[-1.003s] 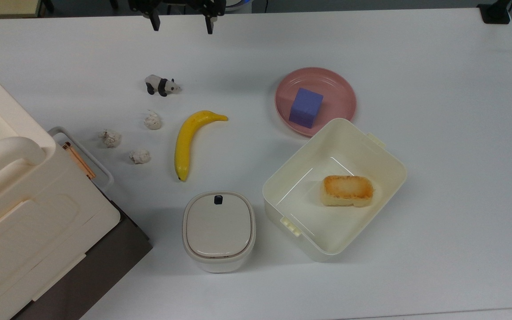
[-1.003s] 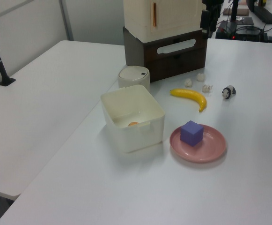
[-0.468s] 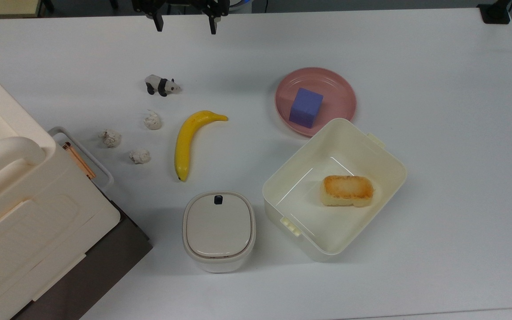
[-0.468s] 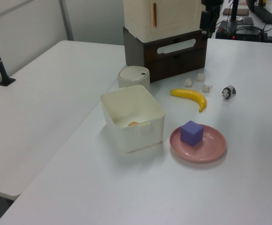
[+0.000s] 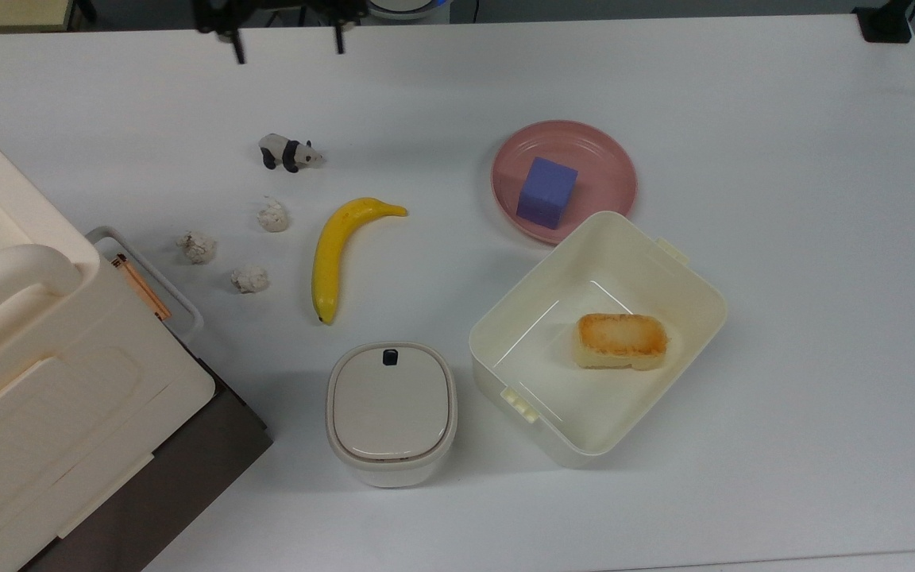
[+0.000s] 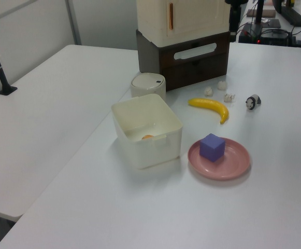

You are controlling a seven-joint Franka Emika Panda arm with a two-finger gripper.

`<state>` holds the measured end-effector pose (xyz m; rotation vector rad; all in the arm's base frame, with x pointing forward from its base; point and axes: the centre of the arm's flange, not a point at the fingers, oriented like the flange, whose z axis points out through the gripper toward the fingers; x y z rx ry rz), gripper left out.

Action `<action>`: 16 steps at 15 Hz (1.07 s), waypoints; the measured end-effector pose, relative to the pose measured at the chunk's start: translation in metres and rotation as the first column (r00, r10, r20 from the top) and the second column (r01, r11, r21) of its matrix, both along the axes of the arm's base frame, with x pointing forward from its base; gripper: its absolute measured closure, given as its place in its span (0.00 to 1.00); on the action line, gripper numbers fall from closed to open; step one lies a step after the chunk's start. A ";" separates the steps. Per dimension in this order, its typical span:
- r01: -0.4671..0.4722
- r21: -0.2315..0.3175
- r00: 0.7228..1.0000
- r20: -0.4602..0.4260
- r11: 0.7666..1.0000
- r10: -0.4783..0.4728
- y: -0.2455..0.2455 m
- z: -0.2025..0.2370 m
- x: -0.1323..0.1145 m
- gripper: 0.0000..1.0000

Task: Slide the drawer open
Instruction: 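Move the gripper down to the handle of the brown drawer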

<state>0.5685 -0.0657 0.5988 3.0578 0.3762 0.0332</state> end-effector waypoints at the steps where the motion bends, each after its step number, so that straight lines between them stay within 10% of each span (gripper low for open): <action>1: -0.078 -0.009 0.997 0.004 0.997 0.078 -0.015 -0.002 0.002 0.00; 6: -0.281 -0.148 0.954 0.059 0.948 0.292 -0.069 -0.055 0.030 0.00; 16: -0.346 -0.271 0.920 0.091 0.899 0.381 -0.084 -0.154 0.068 0.00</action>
